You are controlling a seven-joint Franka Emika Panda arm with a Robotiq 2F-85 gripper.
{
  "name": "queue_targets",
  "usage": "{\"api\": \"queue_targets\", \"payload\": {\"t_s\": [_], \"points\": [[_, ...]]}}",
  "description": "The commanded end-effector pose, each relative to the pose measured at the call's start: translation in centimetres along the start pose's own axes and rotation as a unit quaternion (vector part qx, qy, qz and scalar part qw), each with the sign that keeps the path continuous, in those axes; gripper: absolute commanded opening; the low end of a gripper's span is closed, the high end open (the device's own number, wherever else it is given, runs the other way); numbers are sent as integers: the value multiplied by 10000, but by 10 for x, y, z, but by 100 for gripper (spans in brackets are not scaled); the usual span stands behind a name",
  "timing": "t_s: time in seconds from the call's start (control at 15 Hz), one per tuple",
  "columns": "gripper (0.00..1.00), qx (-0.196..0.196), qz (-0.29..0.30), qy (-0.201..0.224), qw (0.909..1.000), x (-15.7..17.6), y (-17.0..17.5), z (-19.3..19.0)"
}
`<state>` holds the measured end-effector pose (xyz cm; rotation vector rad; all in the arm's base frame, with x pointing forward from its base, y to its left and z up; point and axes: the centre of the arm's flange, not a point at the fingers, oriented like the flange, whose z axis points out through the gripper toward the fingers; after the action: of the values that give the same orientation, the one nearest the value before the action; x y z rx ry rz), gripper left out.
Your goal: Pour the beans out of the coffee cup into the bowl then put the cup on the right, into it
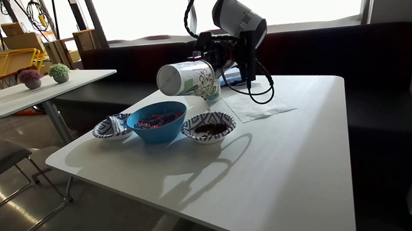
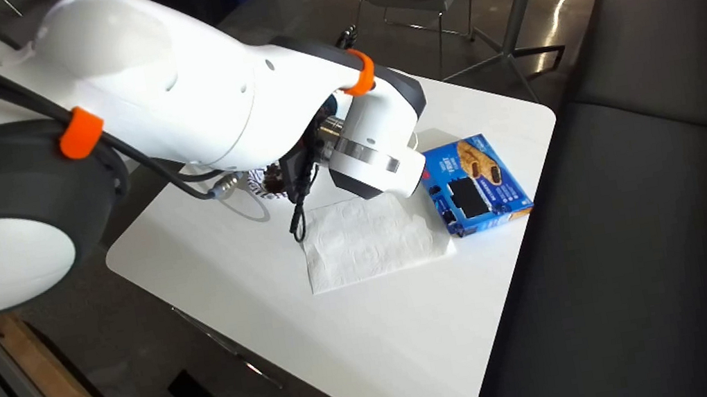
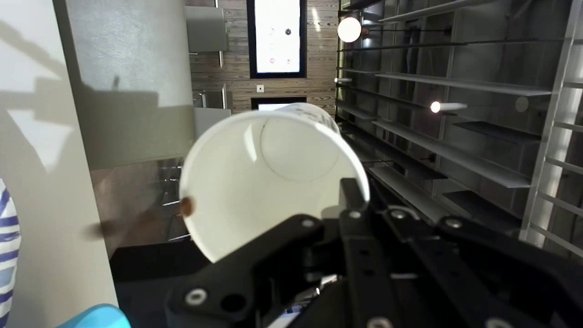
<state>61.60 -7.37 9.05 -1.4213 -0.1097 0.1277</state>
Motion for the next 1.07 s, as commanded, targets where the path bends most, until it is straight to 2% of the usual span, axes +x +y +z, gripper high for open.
{"api": "queue_targets", "payload": {"t_s": [0.0,0.13,0.47,0.6,0.73,1.0], "points": [[1,296,-83,-59,9995,2,11,6],[1,522,-255,-83,9983,1,11,9],[1,757,-426,-108,9962,0,9,8],[1,511,-410,-143,9978,-4,-5,13],[1,75,-136,-18,9999,-11,-24,27],[1,-829,154,152,9963,-15,-54,46]]}}
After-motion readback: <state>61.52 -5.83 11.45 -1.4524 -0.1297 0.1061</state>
